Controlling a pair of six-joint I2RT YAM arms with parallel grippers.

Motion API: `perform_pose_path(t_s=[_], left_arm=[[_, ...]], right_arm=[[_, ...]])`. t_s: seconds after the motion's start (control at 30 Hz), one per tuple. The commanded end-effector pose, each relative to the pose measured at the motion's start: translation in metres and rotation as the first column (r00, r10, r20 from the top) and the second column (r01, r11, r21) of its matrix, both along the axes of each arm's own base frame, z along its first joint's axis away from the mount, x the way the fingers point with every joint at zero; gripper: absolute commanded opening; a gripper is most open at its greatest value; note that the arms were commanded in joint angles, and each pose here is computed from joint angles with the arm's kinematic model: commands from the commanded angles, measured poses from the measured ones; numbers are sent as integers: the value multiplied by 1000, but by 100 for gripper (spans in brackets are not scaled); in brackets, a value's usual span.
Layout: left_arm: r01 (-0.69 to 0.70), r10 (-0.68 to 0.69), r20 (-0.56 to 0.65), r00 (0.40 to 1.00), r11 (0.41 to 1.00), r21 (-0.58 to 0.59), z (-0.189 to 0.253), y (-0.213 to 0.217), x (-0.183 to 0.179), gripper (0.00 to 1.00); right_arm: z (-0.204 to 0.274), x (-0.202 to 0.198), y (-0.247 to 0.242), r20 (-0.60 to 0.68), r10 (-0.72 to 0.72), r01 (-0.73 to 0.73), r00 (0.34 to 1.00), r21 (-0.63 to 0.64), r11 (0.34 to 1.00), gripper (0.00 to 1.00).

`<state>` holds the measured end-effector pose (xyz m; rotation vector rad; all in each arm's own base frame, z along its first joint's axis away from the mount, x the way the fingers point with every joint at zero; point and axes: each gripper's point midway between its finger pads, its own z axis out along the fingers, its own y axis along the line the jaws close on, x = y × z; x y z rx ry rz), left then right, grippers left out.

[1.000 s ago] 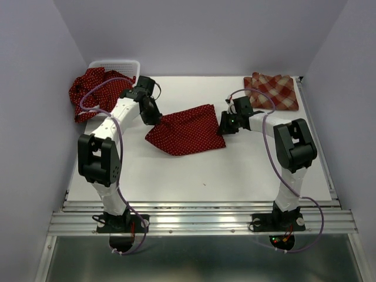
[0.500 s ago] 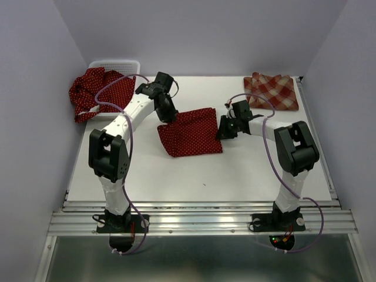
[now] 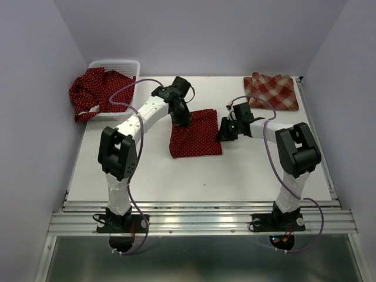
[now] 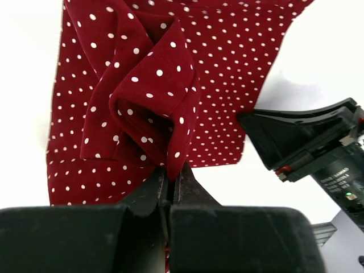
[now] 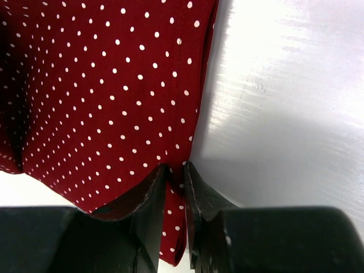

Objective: Fold and stack the skirts
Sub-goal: Fold the skirt

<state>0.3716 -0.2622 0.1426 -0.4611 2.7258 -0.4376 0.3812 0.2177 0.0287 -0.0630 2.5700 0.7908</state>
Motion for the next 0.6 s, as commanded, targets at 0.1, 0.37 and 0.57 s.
perform_pose_path(t_s=[0.1,0.37,0.57], left_arm=[[-27,35,88,995,995,-92,31,-35,15,0],[23,-11,112,994,993,-113,26,-66,25,0],[60,-51,99,994,994,-89,15,-80,23,0]], right_arm=[[-1,-11,3,-13,13,-13,1000,3,1000,25],[-4,-14,4,-24,15,-15,1000,13,1000,25],[-4,-14,4,-22,15,-15,1000,13,1000,25]])
